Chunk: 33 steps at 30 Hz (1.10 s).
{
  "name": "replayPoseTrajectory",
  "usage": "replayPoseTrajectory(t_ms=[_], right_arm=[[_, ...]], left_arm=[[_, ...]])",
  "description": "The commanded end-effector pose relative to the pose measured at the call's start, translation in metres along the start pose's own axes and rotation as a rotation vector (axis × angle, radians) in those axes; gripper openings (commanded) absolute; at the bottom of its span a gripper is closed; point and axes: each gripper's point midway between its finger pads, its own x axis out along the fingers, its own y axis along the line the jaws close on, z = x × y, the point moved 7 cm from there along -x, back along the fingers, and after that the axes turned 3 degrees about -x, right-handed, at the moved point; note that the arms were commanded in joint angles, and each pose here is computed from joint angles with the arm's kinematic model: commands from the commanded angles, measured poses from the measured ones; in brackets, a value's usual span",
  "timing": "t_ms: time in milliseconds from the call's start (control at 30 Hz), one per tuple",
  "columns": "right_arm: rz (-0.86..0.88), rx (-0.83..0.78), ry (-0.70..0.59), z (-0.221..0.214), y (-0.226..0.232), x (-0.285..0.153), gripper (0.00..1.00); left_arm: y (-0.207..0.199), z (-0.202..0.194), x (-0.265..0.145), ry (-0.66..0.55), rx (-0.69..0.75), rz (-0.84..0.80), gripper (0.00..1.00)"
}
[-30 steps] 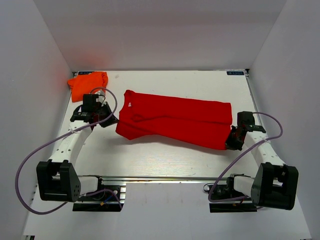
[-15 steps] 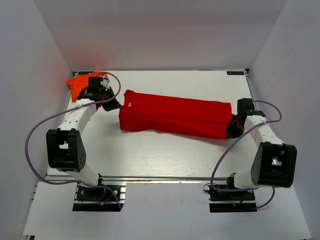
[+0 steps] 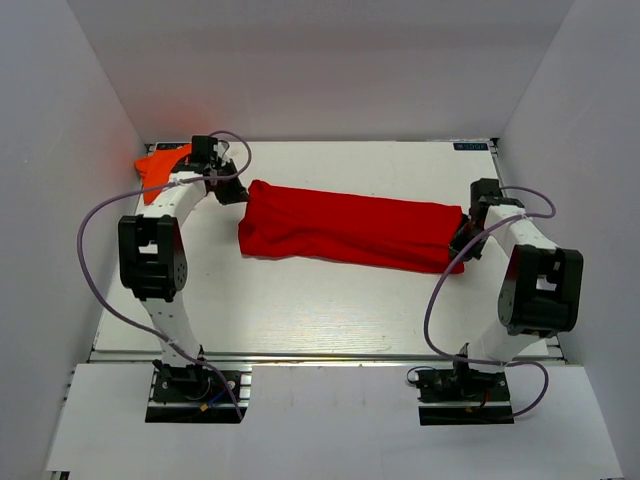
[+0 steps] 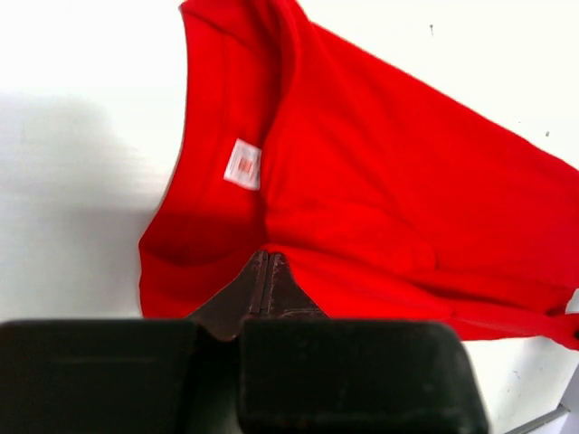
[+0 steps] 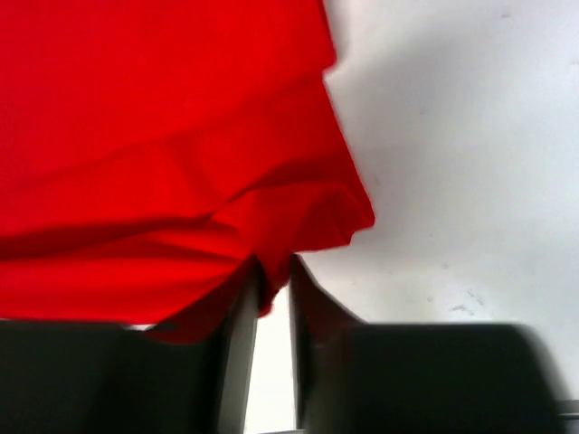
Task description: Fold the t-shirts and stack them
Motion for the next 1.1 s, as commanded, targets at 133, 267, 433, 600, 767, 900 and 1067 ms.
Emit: replayPoseTrajectory(t_ms=[133,267,433,600,767,900,1067], right_arm=[[0.019,0.000,-0.021,0.043,0.014,0.014,0.48],[0.040,0.015,-0.086,0.080,0.026,0.007,0.53],[0.102,0.001,-0.080,0.083,0.034,0.006,0.81],[0.108,-0.033,-0.094,0.081,0.032,0.001,0.90],[0.145,-0.077,-0.124,0.071,0.032,-0.008,0.90],[0.171,-0.114,-0.137,0.055,0.029,-0.009,0.90],[0.294,-0.188,-0.175,0.036,0.039,-0.023,0.90]], left_arm=[[-0.008,0.026,0.024,-0.019,0.036,-0.053,0.00],[-0.008,0.035,0.043,-0.010,0.025,-0.059,0.00],[-0.008,0.043,0.057,0.003,0.012,-0.052,0.01],[-0.010,0.051,0.065,-0.019,0.019,-0.064,0.20],[-0.023,0.064,0.062,-0.029,0.023,-0.120,0.84],[-0.030,0.065,0.044,-0.050,0.043,-0.143,1.00],[-0.038,0.054,0.006,-0.087,0.085,-0.123,1.00]])
